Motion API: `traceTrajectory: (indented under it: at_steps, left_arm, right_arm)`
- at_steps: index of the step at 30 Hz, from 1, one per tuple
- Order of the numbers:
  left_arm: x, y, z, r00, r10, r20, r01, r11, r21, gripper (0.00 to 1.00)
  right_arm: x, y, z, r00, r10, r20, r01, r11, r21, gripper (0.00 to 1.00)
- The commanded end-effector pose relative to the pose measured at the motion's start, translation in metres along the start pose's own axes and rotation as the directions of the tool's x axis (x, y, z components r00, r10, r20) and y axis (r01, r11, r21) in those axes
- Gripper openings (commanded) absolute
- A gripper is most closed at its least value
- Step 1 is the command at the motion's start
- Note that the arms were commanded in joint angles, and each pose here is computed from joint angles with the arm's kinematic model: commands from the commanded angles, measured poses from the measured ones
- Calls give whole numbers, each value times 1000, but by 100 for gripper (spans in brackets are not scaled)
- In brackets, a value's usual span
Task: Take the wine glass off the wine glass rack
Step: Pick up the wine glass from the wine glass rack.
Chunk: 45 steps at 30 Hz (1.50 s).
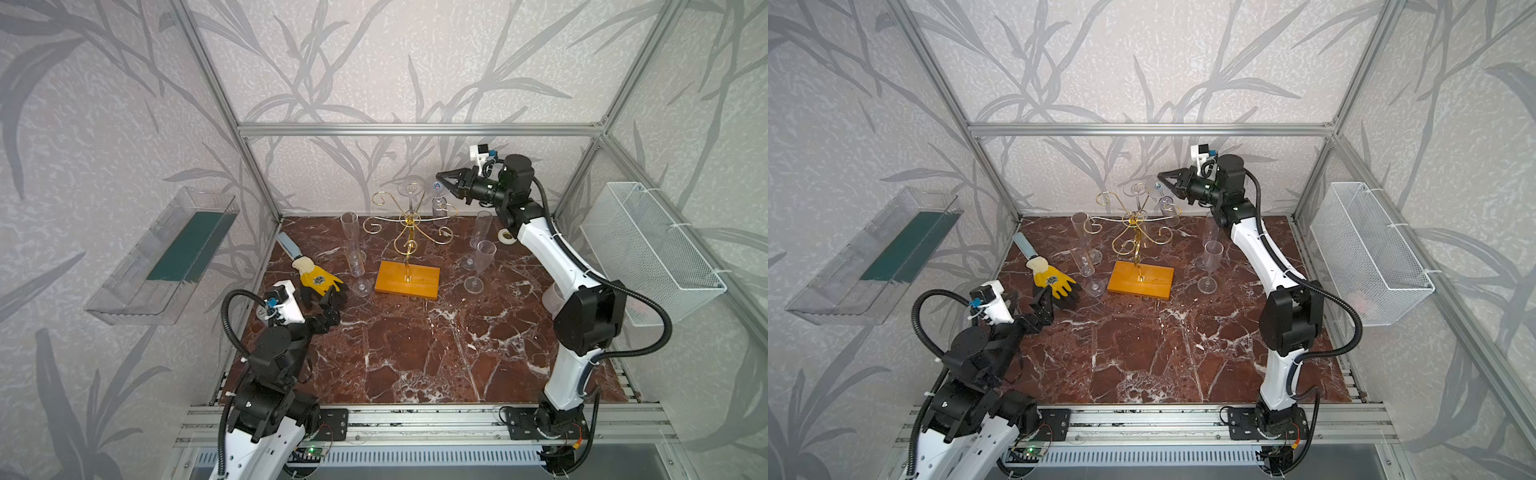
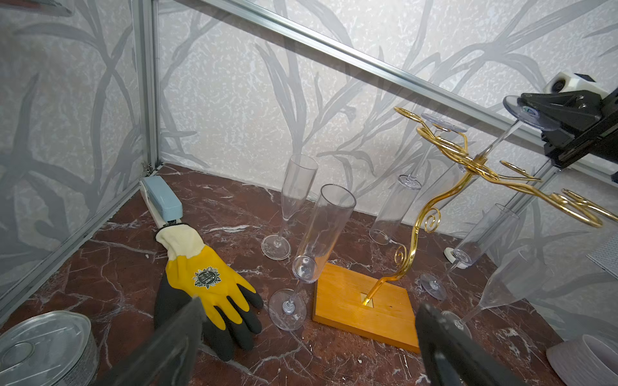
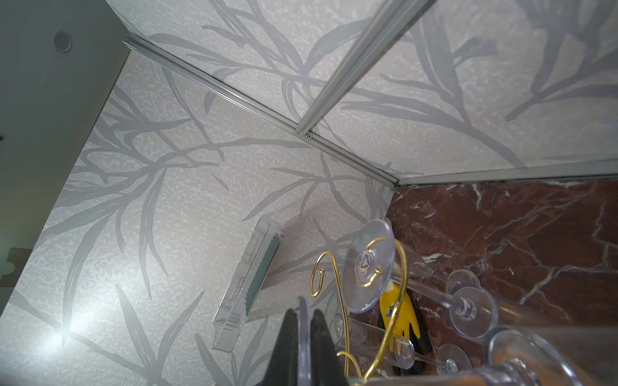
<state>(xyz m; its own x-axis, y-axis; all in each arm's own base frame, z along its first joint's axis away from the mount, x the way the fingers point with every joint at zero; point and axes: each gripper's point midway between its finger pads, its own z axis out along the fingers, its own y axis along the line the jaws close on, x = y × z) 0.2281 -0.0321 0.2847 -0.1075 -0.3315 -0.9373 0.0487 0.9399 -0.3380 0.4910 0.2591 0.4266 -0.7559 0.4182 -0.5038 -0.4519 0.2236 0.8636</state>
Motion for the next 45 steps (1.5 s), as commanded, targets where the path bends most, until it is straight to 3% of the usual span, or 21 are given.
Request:
traceTrajectory:
  at_steps: [1, 6, 12, 15, 21, 26, 31, 34, 39, 42, 45]
  left_arm:
    - [-11, 0, -6, 999, -33, 26, 33, 999, -3, 99]
    - [-20, -7, -7, 998, -52, 20, 52, 999, 15, 99]
    - [-37, -31, -5, 996, -88, -10, 89, 990, 106, 99]
    - [-51, -51, -4, 993, -113, -24, 115, 977, 180, 99]
    - [-79, -98, 3, 984, -156, -81, 175, 917, 358, 97]
    - [-97, -126, 6, 975, -187, -122, 222, 859, 461, 95]
    - [-110, -151, 6, 958, -244, -150, 286, 769, 571, 95]
    - [-106, -168, 9, 952, -211, -220, 303, 722, 621, 95]
    - [-98, -191, 10, 931, -159, -328, 351, 630, 692, 93]
    - [-92, -200, 8, 923, -129, -362, 367, 579, 728, 93]
    - [-73, -208, 8, 901, -69, -429, 395, 539, 744, 92]
  right_arm:
    - [-23, 4, -9, 992, -121, 46, 120, 992, 24, 0]
    - [-35, 32, -14, 943, -329, 40, 328, 944, 39, 0]
    - [-29, 82, -34, 777, -629, 20, 624, 774, 104, 0]
    - [-8, 102, -40, 647, -762, -10, 755, 639, 146, 0]
    - [60, 151, -57, 236, -972, -9, 966, 234, 109, 0]
    - [109, 183, -82, -75, -997, 10, 992, -73, 102, 0]
    - [152, 190, -101, -304, -952, 22, 950, -301, 85, 0]
    - [180, 185, -108, -384, -923, 22, 923, -383, 34, 0]
    - [215, 163, -116, -470, -883, 0, 883, -470, -18, 0]
    - [238, 140, -115, -577, -815, -54, 817, -574, -64, 0]
    - [260, 126, -114, -617, -786, -50, 786, -611, -89, 0]
